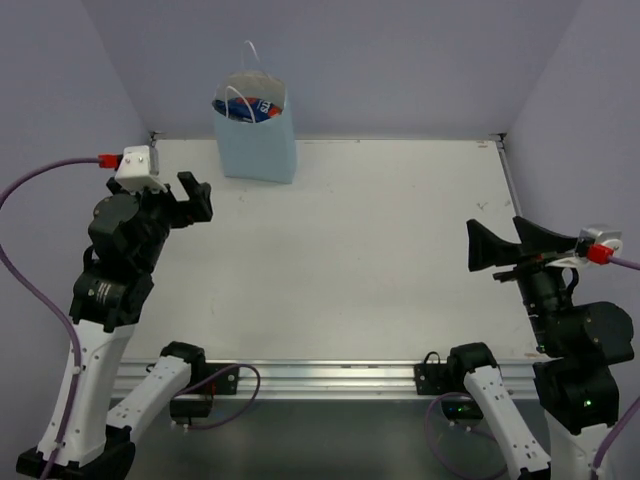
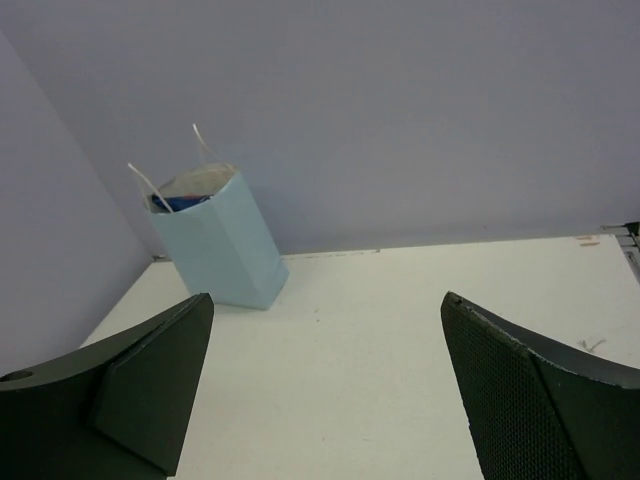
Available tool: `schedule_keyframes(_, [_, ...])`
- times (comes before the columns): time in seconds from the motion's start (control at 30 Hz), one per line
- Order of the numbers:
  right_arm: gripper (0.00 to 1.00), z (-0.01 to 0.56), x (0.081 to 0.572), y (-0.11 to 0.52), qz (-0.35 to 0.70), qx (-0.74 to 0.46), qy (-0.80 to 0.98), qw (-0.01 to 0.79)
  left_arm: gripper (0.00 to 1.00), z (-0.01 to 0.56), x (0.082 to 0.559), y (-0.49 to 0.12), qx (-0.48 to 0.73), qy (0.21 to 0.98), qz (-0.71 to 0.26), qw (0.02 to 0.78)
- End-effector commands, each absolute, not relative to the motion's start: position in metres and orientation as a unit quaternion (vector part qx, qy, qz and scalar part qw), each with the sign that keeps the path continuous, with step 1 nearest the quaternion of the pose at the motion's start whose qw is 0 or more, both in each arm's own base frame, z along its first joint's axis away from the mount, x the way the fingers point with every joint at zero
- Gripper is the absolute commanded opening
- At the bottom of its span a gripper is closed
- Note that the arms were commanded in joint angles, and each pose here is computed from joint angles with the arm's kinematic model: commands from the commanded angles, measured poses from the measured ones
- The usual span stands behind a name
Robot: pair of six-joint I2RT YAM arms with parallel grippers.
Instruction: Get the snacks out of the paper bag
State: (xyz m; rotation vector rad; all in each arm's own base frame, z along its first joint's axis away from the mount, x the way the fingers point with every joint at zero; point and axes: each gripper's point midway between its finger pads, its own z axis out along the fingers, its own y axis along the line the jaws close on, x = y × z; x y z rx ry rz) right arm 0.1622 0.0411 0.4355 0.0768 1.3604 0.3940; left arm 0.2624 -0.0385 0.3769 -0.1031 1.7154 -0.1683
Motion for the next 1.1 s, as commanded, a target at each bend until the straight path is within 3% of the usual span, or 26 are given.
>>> schedule_keyframes(0.0, [0.99, 0.433, 0.171, 0.057, 0.217, 0.022, 0.636, 0.740, 1.00, 0.384, 0.286, -0.057, -0.023, 0.750, -0.102, 0.653])
schedule_keyframes(0.2, [0.99, 0.410, 0.196, 0.089, 0.275, -0.016, 0.656, 0.702, 1.00, 0.395, 0.359, -0.078, 0.000, 0.762, -0.097, 0.640])
schedule_keyframes(0.23, [0.99, 0.399, 0.201, 0.094, 0.280, -0.022, 0.664, 0.693, 1.00, 0.419, 0.369, -0.079, 0.004, 0.745, -0.096, 0.661])
schedule_keyframes(0.43, [0.99, 0.366, 0.230, 0.109, 0.305, -0.012, 0.708, 0.637, 1.00, 0.435, 0.459, -0.088, -0.005, 0.713, -0.066, 0.698])
schedule_keyframes(0.57, [0.99, 0.353, 0.238, 0.119, 0.320, -0.019, 0.729, 0.605, 1.00, 0.416, 0.520, -0.097, -0.020, 0.715, -0.059, 0.696])
schedule_keyframes(0.7, [0.99, 0.346, 0.239, 0.127, 0.337, -0.028, 0.737, 0.586, 0.99, 0.409, 0.551, -0.102, -0.058, 0.716, -0.070, 0.692])
schedule_keyframes(0.8, [0.99, 0.337, 0.240, 0.129, 0.340, -0.026, 0.742, 0.578, 0.96, 0.397, 0.561, -0.113, -0.080, 0.721, -0.109, 0.680])
schedule_keyframes(1.07, [0.99, 0.329, 0.242, 0.127, 0.335, -0.020, 0.745, 0.576, 0.70, 0.395, 0.564, -0.137, -0.108, 0.708, -0.197, 0.670])
